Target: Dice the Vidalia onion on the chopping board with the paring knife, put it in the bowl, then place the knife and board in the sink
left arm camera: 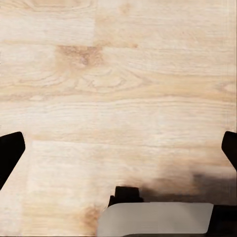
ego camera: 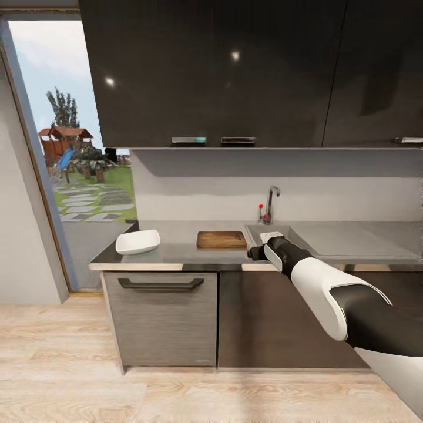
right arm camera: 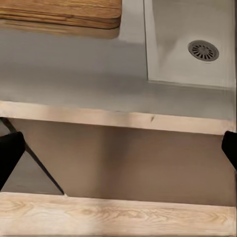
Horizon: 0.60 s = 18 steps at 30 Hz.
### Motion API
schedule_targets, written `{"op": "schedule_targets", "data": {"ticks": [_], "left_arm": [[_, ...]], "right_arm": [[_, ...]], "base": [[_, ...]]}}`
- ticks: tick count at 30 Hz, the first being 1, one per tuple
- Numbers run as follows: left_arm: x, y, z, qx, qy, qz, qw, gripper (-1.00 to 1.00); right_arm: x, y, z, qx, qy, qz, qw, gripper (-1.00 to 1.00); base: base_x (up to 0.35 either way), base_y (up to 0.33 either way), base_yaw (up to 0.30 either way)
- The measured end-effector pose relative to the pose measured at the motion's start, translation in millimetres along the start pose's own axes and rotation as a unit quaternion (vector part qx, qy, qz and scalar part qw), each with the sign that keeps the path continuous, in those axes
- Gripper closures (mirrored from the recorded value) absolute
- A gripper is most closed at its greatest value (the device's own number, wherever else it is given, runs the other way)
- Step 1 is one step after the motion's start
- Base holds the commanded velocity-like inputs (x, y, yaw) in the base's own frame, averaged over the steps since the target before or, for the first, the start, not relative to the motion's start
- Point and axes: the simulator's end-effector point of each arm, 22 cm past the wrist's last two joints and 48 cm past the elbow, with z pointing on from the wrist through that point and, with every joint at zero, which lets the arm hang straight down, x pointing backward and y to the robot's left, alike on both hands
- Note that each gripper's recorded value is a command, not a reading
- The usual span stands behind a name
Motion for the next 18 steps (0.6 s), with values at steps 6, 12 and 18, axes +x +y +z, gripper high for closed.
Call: {"op": "schedule_targets", "data": {"ticks": [6,12,18], "left_arm": [[-3,0,0.3,0.000,-0.004,0.000,1.0000,-1.00],[-7,0,0.7,0.000,-0.009,-0.001,1.0000,-1.00],[-9,0,0.7,0.000,-0.012,-0.002,0.9999,-1.00]], "right_arm": [[-4,0,-5.0,0.000,-0.004,0.000,1.0000,-1.00],[-9,-1,-10.7,0.001,-0.009,0.000,1.0000,-1.00],[-1,0,-11.9,-0.001,-0.001,0.000,1.0000,-1.00]], "base": [[-0.340,0.000,0.000],[-0.202,0.000,0.000],[-0.022,0.000,0.000]]}}
